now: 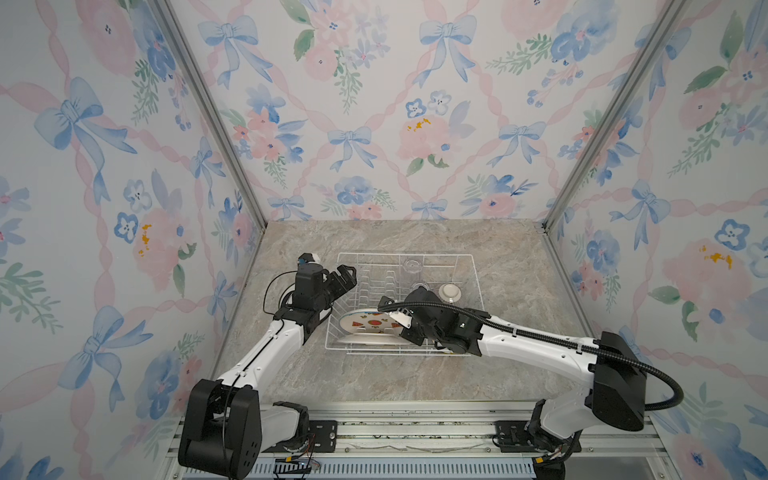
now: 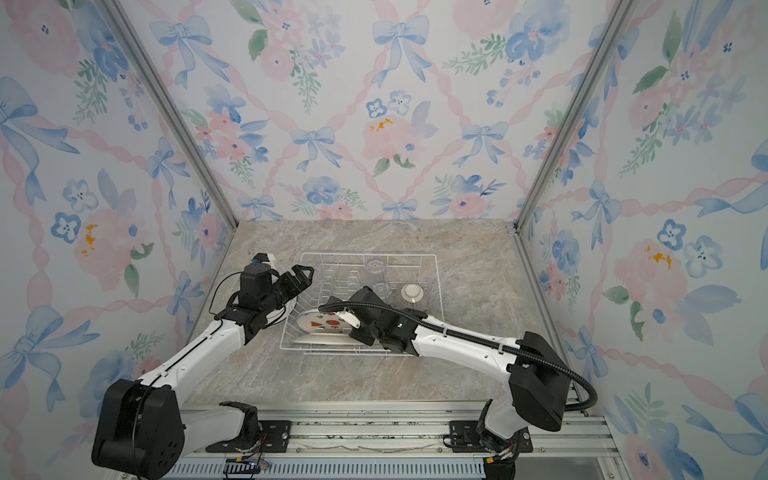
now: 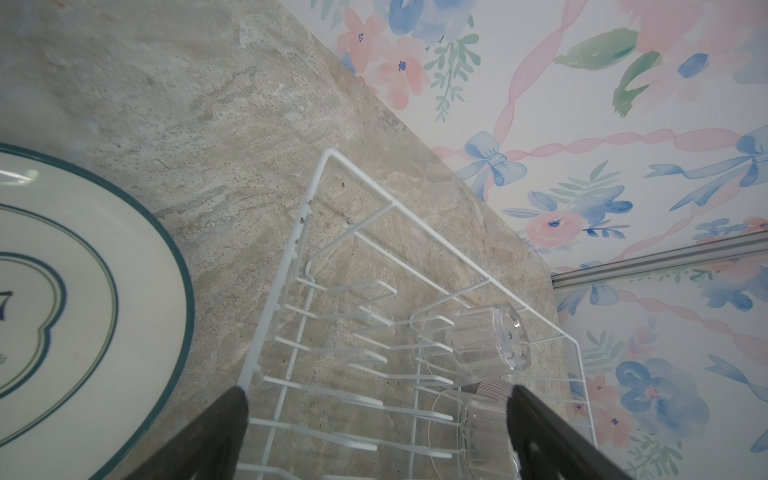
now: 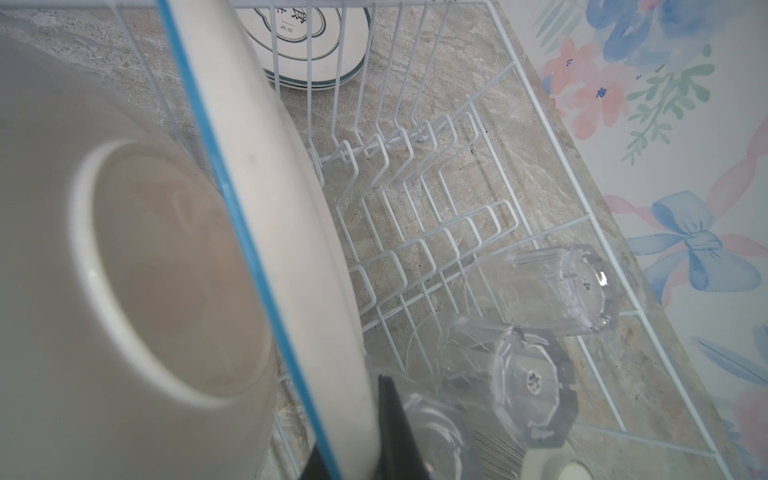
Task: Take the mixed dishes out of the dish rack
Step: 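Pull the watermelon-print plate upward out of its rack slot with the right gripper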
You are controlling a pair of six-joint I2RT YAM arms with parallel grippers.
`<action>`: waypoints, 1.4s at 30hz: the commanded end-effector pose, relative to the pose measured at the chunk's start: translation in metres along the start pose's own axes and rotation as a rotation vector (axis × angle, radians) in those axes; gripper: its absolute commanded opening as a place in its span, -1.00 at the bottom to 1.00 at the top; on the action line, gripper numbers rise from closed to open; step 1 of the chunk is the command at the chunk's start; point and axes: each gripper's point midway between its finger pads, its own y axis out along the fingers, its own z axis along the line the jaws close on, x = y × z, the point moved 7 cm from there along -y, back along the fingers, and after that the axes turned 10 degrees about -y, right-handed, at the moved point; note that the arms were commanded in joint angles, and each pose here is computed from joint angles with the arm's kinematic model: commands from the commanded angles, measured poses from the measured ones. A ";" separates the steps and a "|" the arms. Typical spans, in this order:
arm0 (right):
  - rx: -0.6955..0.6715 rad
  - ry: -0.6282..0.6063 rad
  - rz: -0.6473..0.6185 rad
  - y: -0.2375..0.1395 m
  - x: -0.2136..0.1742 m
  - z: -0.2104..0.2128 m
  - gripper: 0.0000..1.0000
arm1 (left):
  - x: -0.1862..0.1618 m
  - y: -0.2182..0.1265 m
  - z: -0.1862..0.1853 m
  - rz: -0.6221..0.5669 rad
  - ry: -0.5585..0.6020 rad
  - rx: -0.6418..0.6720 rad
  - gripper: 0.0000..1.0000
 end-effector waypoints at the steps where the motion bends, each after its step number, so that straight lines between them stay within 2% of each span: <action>1: -0.048 0.118 -0.132 -0.026 0.023 -0.012 -1.00 | -0.004 0.003 0.002 0.011 0.002 -0.005 0.96; 12: -0.128 0.149 -0.167 -0.037 0.026 -0.024 -1.00 | -0.004 0.005 0.003 0.012 0.001 -0.002 0.96; 42: -0.226 0.209 -0.251 -0.060 0.032 -0.042 -1.00 | -0.005 0.006 0.003 0.011 0.013 0.000 0.96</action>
